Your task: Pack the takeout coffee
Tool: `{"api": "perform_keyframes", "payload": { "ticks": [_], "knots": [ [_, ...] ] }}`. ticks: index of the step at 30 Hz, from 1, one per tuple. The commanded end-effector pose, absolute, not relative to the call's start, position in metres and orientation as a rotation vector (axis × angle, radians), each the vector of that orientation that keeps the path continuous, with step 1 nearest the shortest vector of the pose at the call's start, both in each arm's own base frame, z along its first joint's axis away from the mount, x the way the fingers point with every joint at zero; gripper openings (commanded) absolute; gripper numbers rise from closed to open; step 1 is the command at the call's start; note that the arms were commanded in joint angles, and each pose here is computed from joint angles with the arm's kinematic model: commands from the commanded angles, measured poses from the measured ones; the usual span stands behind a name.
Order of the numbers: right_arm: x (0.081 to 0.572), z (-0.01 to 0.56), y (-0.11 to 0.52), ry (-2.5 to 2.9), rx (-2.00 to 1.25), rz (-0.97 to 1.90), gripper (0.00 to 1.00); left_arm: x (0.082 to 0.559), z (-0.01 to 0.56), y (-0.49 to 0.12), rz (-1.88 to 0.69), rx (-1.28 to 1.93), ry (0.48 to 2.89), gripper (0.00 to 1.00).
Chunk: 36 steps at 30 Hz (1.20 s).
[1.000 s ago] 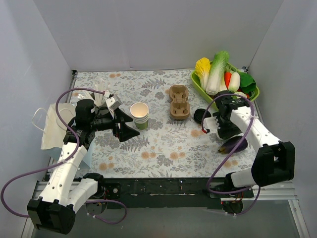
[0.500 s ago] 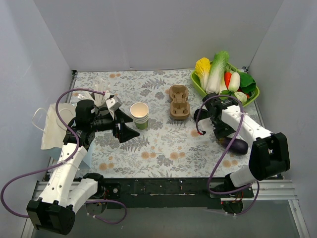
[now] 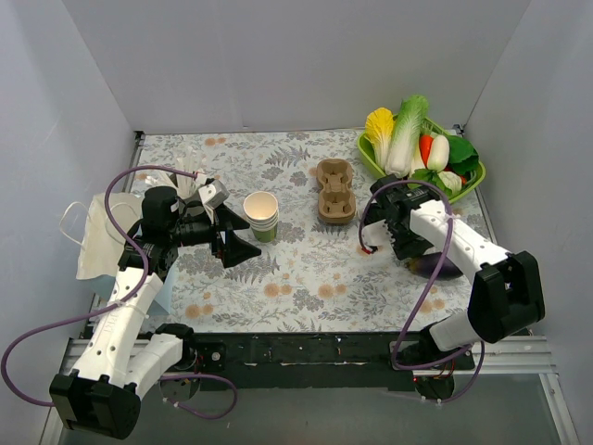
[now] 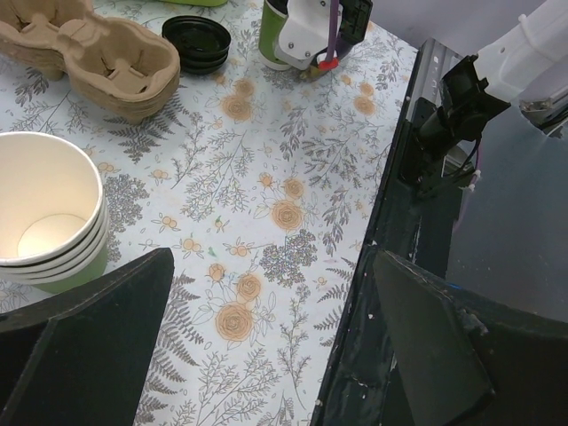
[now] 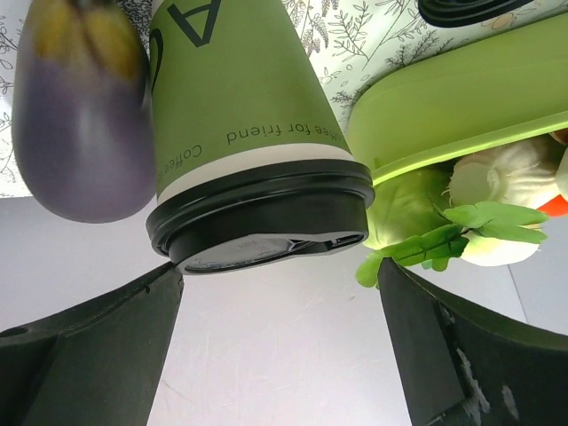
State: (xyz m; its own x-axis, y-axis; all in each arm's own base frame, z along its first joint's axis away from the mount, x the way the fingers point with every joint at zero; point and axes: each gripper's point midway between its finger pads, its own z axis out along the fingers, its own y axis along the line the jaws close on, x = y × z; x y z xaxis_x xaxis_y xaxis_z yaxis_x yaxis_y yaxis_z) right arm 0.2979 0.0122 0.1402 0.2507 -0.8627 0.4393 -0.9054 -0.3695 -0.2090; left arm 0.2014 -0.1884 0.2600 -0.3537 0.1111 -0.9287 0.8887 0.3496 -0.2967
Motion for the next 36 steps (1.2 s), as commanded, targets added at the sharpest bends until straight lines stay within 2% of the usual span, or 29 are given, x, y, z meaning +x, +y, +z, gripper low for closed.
{"api": "perform_keyframes", "payload": {
  "ticks": [1,14,19,23,24,25,26,28,29,30,31,34,36],
  "knots": [
    [0.307,0.164,0.017,-1.726,2.442,0.846,0.98,0.193,0.262,-0.190,-1.116,0.923,1.695,0.98],
    [0.294,0.177,0.026,-1.782,2.517,0.763,0.98,0.194,0.264,-0.190,-1.121,0.921,1.693,0.98],
    [0.289,0.204,0.072,-1.998,2.712,0.477,0.98,0.193,0.267,-0.190,-1.121,0.903,1.699,0.98],
    [0.301,0.242,0.147,-2.447,2.767,-0.011,0.98,0.200,0.273,-0.185,-1.063,0.856,1.728,0.98],
    [0.316,0.254,0.162,-2.581,2.732,-0.079,0.98,0.204,0.281,-0.184,-1.038,0.840,1.725,0.98],
    [0.323,0.260,0.174,-2.838,2.537,-0.208,0.98,0.208,0.283,-0.182,-1.011,0.823,1.731,0.98],
    [0.327,0.266,0.191,-2.930,2.485,-0.393,0.98,0.216,0.286,-0.177,-0.953,0.785,1.746,0.98],
    [0.354,0.271,0.214,-3.110,2.361,-0.539,0.98,0.225,0.300,-0.171,-0.889,0.734,1.744,0.98],
    [0.361,0.269,0.220,-3.273,2.107,-0.639,0.97,0.227,0.302,-0.168,-0.866,0.715,1.753,0.98],
    [0.378,0.261,0.229,-3.321,2.054,-0.663,0.94,0.233,0.304,-0.163,-0.819,0.682,1.768,0.98],
    [0.388,0.260,0.231,-3.374,1.986,-0.653,0.86,0.235,0.312,-0.161,-0.799,0.670,1.759,0.98],
    [0.421,0.230,0.226,-3.468,1.739,-0.557,0.71,0.241,0.314,-0.150,-0.724,0.607,1.796,0.98],
    [0.439,0.218,0.231,-3.498,1.613,-0.614,0.69,0.241,0.315,-0.143,-0.672,0.604,1.811,0.98]
  ]
}}
